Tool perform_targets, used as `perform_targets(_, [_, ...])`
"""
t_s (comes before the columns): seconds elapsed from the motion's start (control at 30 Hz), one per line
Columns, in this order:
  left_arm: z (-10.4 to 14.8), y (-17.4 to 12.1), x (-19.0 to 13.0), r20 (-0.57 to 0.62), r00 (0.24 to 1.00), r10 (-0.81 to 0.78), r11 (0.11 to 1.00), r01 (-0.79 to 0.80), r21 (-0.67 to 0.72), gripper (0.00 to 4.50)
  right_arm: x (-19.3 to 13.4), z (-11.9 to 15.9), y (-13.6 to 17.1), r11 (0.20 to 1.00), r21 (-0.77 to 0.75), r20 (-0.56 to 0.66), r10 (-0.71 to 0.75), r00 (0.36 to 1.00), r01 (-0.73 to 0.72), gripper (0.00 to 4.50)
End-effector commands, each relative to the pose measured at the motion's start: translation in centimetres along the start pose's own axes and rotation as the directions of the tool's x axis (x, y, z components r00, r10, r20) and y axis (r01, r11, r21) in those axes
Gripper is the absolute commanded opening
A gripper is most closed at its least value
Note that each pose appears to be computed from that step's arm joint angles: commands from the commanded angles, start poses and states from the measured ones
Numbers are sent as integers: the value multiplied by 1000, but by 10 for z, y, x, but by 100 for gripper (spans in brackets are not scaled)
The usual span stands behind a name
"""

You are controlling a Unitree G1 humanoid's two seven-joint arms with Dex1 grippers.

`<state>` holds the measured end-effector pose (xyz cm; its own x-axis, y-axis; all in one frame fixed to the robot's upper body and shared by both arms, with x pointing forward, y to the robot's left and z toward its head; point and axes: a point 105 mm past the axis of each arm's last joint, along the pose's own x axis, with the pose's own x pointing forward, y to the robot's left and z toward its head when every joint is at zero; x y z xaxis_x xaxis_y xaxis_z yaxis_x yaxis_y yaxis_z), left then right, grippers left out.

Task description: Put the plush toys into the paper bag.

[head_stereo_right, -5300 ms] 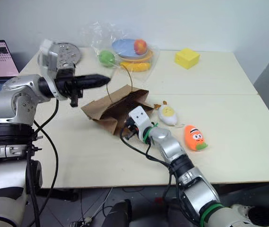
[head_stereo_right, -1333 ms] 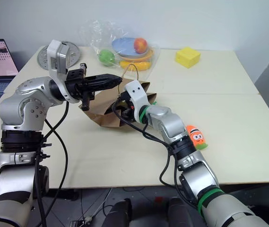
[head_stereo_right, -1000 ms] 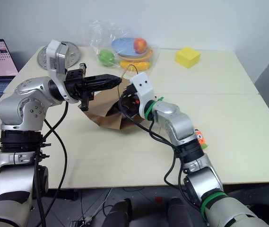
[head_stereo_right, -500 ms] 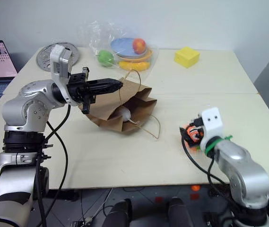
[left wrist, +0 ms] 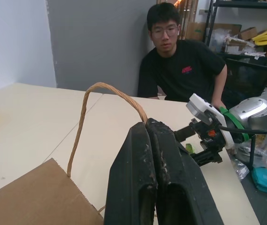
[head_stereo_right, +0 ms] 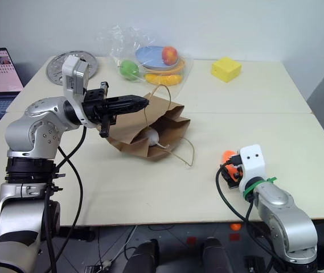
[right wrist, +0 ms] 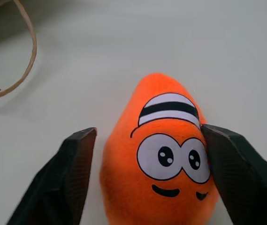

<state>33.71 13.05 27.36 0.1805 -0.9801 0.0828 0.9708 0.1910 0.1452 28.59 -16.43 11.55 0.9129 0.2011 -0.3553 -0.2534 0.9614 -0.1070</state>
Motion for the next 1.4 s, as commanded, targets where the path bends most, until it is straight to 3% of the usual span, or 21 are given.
perform_targets(0.03, [12, -2, 1, 5, 1000, -11, 999, 11, 50, 0, -4, -1, -7, 999, -51, 6, -17, 1000, 18, 229])
perform_targets(0.2, [12, -2, 0, 6, 1000, -8, 999, 7, 46, 0, -2, 18, -9, 999, -48, 81, 25, 996, -21, 60])
perform_targets(0.27, [12, -1, -1, 3, 1000, -5, 999, 5, 44, 0, -1, 40, 7, 988, -22, 140, 152, 978, -150, 9])
perform_targets(0.5, [13, 1, 1, 2, 1000, -7, 999, 7, 50, 0, 15, 96, 43, 948, -15, 231, 312, 922, -318, 4])
perform_targets(0.67, [15, 2, 4, 3, 1000, -18, 998, 18, 56, 0, 30, 101, 75, 902, -63, 188, 432, 882, -428, 4])
perform_targets(0.9, [15, 1, 5, 1, 1000, -25, 998, 25, 55, 0, 51, 112, 95, 886, -95, 201, 464, 863, -455, 4])
perform_targets(1.1, [15, -1, 5, -5, 1000, -28, 998, 29, 52, 0, 84, 150, 128, 855, -145, 279, 518, 809, -497, 4])
perform_targets(1.4, [16, -2, 4, -10, 1000, -24, 998, 24, 56, 0, 125, 151, 154, 836, -169, 264, 548, 794, -521, 4])
